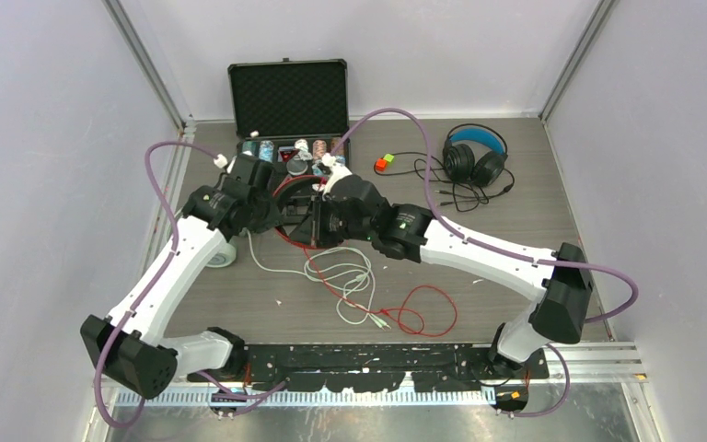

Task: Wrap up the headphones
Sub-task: Wrap the headphones cable around the headphones.

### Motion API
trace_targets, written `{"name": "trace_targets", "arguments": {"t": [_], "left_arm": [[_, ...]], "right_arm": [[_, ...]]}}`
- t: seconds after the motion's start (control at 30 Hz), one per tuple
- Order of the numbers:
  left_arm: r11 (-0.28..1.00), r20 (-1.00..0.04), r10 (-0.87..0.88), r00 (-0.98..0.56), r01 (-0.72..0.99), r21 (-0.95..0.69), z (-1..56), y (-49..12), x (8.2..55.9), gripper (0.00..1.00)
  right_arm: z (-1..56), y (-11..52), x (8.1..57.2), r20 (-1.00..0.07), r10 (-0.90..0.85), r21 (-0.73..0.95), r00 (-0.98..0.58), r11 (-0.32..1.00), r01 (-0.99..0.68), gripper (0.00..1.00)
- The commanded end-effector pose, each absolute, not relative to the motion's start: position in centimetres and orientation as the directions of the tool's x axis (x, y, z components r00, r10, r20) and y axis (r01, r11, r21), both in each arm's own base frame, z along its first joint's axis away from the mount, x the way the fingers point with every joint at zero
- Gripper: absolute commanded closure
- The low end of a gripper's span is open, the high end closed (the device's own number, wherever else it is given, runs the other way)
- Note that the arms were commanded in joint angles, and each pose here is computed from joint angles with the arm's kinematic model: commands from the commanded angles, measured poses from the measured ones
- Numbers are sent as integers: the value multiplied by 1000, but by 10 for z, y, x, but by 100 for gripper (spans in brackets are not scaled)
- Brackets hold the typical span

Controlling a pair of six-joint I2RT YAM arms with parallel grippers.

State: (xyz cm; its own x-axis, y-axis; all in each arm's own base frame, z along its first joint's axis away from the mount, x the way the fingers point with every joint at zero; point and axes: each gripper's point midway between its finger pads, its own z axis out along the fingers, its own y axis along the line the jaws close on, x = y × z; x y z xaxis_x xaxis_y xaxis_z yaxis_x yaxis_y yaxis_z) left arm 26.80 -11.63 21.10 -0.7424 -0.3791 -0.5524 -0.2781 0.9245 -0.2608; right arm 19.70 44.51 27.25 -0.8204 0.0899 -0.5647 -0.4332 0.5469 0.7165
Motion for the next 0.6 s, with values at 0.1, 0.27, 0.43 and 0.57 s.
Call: {"name": "trace_targets", "arguments": {"t": [0.1, 0.27, 0.43, 0.57], "left_arm": [[731, -479, -636, -605, -273, -625, 262, -147, 299, 100], [707, -478, -661, -578, -267, -655, 278, -146, 300, 100], [675, -472, -691, -547, -255, -692, 294, -145, 299, 100], [644, -455, -712, -535, -240, -727, 307, -147, 297, 100]], "right_arm": [[290, 446, 193, -750, 82, 568, -656, 590, -575, 94], [285, 444, 186, -833, 33, 459, -552, 597, -658, 93], [285, 437, 185, -881, 39, 403, -472, 583, -706, 92], [285, 433, 173, -925, 27, 338, -380, 519, -785, 87]]}}
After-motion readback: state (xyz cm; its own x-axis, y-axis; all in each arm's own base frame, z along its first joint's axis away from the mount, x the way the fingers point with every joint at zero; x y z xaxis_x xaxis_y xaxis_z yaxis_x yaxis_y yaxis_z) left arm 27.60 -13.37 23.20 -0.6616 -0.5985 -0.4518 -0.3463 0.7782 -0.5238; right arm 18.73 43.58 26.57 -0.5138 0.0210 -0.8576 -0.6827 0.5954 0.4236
